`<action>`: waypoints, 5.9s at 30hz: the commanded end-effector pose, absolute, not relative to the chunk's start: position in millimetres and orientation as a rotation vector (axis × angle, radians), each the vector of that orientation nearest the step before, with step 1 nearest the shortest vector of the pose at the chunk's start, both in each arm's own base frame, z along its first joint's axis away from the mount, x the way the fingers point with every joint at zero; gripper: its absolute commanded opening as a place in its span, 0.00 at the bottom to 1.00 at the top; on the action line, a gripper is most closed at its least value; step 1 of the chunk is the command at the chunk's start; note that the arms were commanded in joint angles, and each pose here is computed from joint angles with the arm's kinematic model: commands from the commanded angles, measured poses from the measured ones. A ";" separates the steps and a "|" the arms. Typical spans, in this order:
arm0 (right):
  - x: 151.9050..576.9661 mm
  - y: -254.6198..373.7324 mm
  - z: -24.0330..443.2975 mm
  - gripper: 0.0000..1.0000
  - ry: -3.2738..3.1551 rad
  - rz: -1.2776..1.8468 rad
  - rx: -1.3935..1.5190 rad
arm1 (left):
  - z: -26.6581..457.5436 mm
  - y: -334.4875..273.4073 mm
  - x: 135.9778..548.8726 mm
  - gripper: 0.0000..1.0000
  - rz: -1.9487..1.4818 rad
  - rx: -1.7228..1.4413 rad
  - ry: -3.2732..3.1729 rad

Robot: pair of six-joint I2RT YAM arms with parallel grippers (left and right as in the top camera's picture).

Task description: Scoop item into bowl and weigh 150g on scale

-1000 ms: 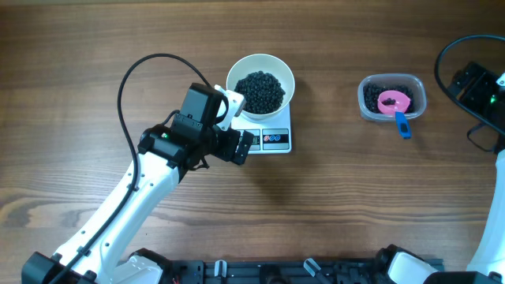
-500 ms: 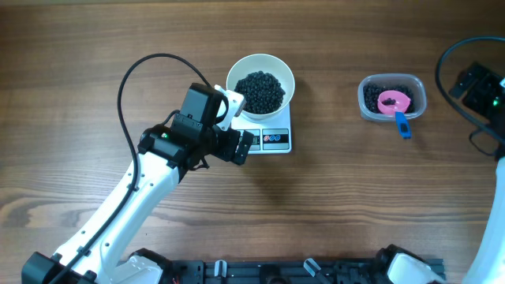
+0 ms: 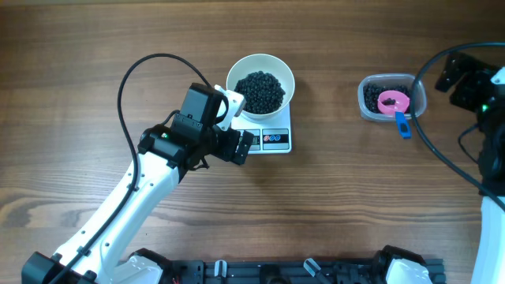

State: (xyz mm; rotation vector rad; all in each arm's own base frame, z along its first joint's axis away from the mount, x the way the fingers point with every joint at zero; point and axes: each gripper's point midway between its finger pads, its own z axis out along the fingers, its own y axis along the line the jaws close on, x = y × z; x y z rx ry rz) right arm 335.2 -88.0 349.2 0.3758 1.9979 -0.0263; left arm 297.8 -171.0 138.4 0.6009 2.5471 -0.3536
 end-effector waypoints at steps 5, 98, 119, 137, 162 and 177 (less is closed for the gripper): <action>321.8 -68.0 372.7 1.00 1.930 -0.051 0.299 | 147.8 -173.1 301.0 1.00 -0.370 0.606 2.518; 246.7 1.4 175.0 1.00 1.568 -0.040 -0.077 | 147.8 -173.1 301.0 1.00 -0.370 0.606 2.518; 246.7 1.4 175.1 1.00 1.569 0.001 -0.036 | 147.8 -173.1 301.0 1.00 -0.370 0.606 2.517; 246.7 1.4 175.2 1.00 1.569 0.006 -0.032 | 147.8 -173.2 300.9 1.00 -0.370 0.606 2.518; 246.7 1.4 175.2 1.00 1.569 0.006 -0.032 | 147.8 -173.1 301.0 1.00 -0.370 0.606 2.518; 246.7 1.4 175.2 1.00 1.569 0.006 -0.032 | 147.8 -173.2 300.9 1.00 -0.370 0.606 2.518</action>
